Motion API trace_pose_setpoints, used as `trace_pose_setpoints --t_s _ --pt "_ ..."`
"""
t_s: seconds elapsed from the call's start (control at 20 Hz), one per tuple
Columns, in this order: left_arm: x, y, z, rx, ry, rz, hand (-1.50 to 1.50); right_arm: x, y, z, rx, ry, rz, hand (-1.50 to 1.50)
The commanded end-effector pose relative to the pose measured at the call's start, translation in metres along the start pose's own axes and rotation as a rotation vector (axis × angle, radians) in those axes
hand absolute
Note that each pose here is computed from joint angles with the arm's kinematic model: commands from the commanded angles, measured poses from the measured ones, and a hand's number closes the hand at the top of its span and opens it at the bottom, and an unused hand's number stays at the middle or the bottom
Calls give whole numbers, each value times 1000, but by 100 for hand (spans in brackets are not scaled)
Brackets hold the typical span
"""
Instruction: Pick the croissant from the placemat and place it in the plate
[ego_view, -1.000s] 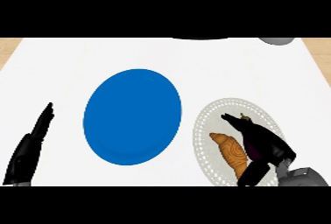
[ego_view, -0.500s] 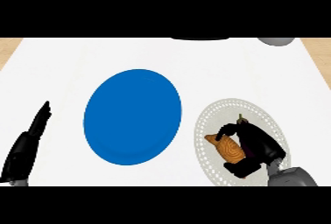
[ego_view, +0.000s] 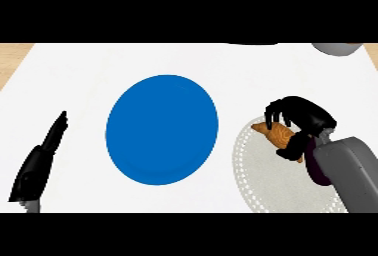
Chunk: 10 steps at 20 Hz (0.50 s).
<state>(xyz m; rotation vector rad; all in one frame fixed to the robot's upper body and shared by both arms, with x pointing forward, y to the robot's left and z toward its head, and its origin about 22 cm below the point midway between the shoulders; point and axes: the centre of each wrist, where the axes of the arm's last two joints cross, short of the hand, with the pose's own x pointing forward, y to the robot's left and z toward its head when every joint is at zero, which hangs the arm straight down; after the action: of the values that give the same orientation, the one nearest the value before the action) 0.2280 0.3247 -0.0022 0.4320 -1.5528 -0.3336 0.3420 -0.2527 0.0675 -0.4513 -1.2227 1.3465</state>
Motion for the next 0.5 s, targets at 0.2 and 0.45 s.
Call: trace_pose_setpoints --t_s 0.2,0.45 --pt "12 -9 -16 -18 -22 0 0 -15 -67 -34 -239 -43 189 150" --pt "3 -1 -8 -12 2 -4 0 -18 -115 -33 -435 -172 161 150"
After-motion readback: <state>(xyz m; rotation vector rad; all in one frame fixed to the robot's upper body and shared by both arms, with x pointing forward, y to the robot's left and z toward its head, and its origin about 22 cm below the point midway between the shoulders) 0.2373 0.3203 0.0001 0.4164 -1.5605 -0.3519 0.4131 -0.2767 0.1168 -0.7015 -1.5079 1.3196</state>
